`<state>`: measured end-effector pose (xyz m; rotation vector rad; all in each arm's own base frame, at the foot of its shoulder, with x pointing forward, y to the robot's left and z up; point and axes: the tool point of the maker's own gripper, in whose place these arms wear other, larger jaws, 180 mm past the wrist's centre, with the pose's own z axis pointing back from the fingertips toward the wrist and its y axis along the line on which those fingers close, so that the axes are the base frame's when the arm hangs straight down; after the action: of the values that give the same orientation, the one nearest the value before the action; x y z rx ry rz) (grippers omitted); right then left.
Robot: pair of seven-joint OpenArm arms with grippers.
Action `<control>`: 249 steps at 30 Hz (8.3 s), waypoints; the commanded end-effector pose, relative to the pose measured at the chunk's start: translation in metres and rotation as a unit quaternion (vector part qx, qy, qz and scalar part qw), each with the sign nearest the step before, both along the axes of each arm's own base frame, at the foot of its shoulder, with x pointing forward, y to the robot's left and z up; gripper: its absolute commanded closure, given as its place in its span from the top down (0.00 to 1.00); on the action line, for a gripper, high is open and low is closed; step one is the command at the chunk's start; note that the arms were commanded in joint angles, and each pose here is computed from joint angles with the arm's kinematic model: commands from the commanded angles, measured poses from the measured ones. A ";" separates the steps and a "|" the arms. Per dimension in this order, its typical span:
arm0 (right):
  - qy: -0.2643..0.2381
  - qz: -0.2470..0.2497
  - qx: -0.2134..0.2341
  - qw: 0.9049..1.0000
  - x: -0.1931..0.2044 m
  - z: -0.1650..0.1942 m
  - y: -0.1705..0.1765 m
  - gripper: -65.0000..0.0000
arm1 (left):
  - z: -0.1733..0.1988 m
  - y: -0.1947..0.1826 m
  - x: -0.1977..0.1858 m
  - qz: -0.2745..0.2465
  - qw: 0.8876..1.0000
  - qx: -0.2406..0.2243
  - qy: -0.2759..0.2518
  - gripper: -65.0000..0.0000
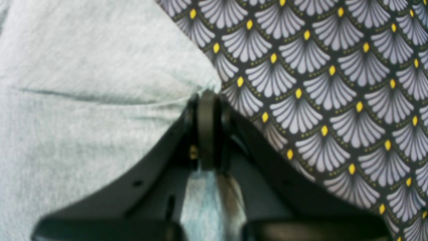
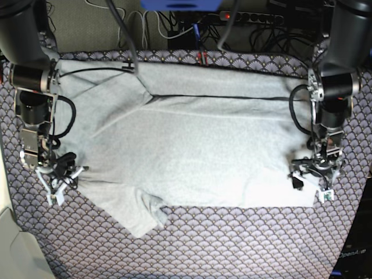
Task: Fold the T-shirt properly
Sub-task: 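Grasp the grey shirt's sides with both grippers and lift them toward the collar, then fold the shirt's hem half over onto the collar half with both grippers, then release the folded edge and reposition both grippers at the shirt's ends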
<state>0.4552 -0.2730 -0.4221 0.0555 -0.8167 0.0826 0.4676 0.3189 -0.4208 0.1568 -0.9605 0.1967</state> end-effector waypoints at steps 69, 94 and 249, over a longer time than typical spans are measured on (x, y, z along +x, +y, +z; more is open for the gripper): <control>-0.064 0.122 -0.142 0.980 -0.168 0.077 0.036 0.00 | 0.065 0.007 -0.109 -0.011 0.999 0.049 0.006 0.01; -0.016 0.141 -0.121 0.983 -0.223 0.059 0.028 0.00 | 0.067 0.034 -0.134 0.030 0.998 0.044 0.045 0.01; 0.055 0.110 -0.113 0.986 -0.216 0.030 0.008 0.44 | -0.059 0.018 -0.203 0.080 0.974 -0.108 0.181 0.13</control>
<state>0.2311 -0.2620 -0.4021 -0.0528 -0.6473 0.3690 0.3051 0.3385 -0.4439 0.0214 -0.7684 0.3995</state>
